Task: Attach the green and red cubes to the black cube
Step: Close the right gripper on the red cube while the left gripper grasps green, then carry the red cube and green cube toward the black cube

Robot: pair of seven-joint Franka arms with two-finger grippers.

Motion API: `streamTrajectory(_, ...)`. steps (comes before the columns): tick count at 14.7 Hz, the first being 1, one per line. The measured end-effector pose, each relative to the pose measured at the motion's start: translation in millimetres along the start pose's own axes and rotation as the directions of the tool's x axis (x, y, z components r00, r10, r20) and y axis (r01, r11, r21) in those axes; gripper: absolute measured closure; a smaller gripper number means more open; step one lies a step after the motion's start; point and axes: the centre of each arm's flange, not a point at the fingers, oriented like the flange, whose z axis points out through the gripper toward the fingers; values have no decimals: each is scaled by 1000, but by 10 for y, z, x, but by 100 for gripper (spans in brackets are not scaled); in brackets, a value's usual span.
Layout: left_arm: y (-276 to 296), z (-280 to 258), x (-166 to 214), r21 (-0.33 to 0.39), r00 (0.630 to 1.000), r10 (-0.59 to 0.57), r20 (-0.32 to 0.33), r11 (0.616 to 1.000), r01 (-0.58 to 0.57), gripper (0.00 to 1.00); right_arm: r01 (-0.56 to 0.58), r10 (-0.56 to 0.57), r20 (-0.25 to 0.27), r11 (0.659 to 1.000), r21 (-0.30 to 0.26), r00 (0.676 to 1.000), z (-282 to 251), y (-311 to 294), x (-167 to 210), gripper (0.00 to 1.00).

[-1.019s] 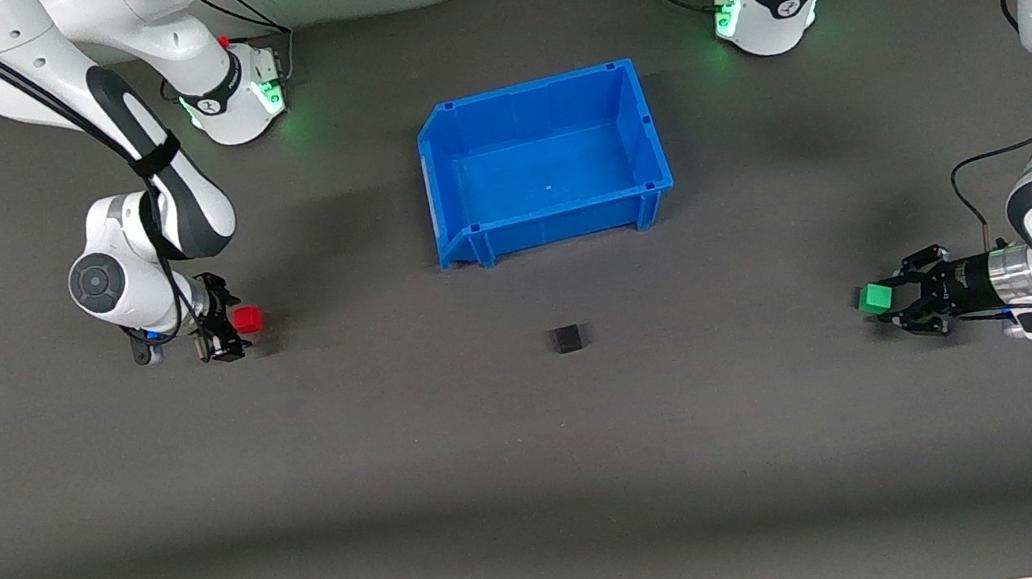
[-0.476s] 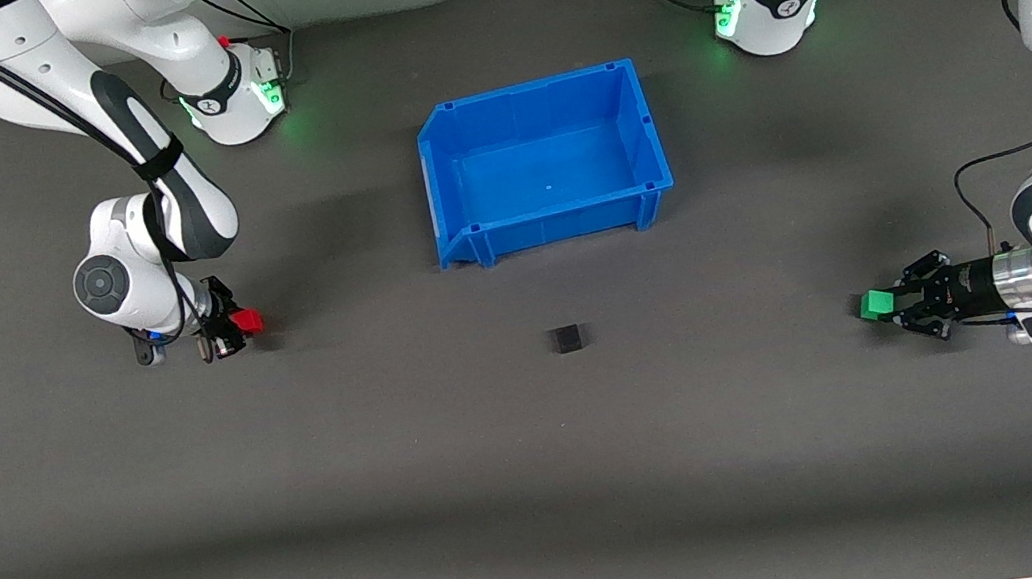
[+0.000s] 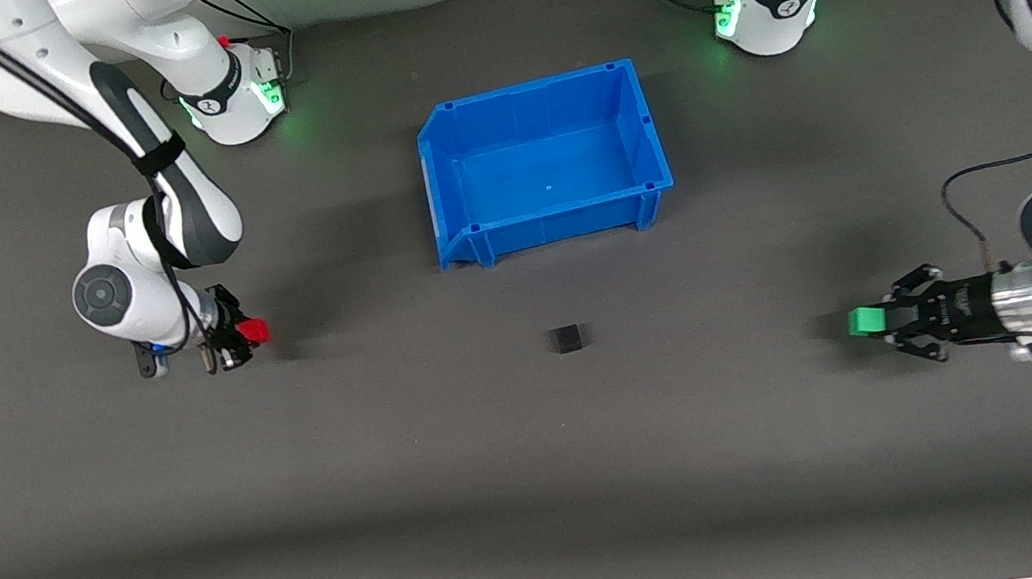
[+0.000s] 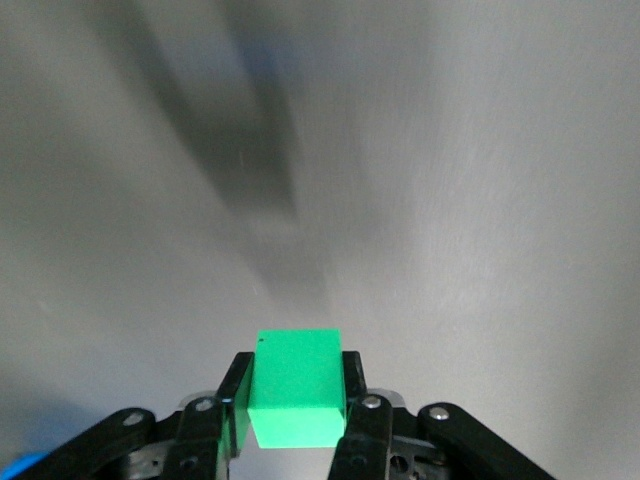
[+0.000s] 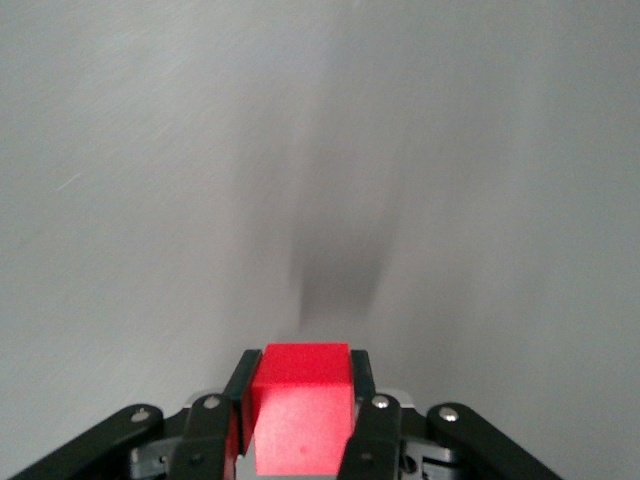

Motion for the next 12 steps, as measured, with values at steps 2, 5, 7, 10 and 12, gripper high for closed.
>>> streamTrajectory(2,126,206,-353,8,999,-51,2,999,51,63,-49,49,20,998,28,999,-528,-360,-622,61)
streamTrajectory(5,290,484,-857,-9,989,-145,-3,989,145,63,-91,86,65,991,95,994,-796,-862,-1516,61)
streamTrajectory(7,387,671,-1188,-40,980,-197,-15,980,197,63,-133,124,81,984,117,989,-662,-1207,-1800,61)
streamTrajectory(10,440,1040,-1702,-63,971,-236,-40,970,233,63,-181,165,117,973,143,979,-409,-1652,-2081,61)
streamTrajectory(12,422,1297,-2005,-78,968,-247,-44,967,244,63,-195,173,139,968,157,975,-242,-1822,-2270,61)
